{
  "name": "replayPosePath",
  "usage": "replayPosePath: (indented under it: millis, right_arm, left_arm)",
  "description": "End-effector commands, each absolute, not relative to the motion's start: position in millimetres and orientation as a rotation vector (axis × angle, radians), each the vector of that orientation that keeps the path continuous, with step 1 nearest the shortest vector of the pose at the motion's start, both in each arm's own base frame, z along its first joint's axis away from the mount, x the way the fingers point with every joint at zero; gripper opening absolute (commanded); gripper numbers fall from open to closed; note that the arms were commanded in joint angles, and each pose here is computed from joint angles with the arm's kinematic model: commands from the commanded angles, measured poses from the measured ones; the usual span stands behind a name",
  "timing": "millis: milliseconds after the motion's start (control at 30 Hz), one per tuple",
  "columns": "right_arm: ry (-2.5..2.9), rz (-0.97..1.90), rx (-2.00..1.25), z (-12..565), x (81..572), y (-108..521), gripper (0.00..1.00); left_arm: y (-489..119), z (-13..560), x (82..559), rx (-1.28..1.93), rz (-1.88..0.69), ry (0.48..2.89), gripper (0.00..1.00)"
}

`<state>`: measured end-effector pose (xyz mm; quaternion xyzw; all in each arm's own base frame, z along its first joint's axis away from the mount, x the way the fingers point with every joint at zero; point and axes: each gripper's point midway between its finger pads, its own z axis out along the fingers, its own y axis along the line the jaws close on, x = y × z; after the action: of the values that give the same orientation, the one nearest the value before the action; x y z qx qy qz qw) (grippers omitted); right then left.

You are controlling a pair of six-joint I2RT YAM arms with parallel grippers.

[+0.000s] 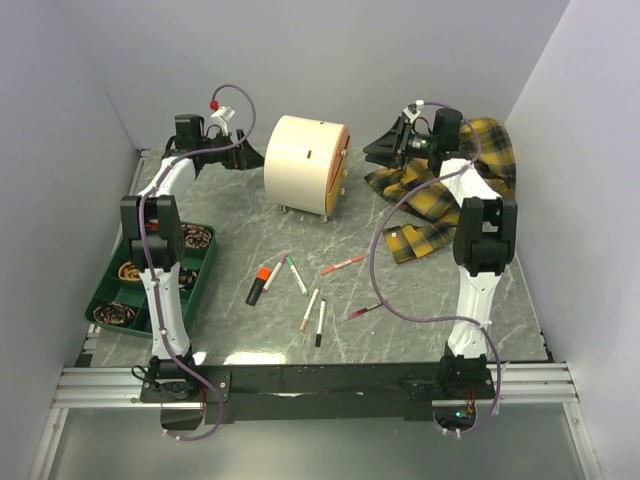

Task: Sort the stationery into containers
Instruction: Open the drawer in the storage box.

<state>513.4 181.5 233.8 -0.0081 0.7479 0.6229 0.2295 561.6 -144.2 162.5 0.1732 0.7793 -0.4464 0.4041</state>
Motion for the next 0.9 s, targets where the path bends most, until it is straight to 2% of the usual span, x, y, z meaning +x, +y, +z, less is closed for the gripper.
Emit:
replayPosePath:
  millis: [0,867]
  right_arm:
    - [1.992,1.727,-0.067,258.1,521.6,179.7,0.55]
    - [2.038,1.746,-0.163,246.1,518.6,236.0,0.56]
  left_arm:
    - [-143.9,155.8,563.4,0.489,-1.08,1.985,0.99]
    - [-140.8,154.6,565.3,0.445,-1.106,1.983,0.99]
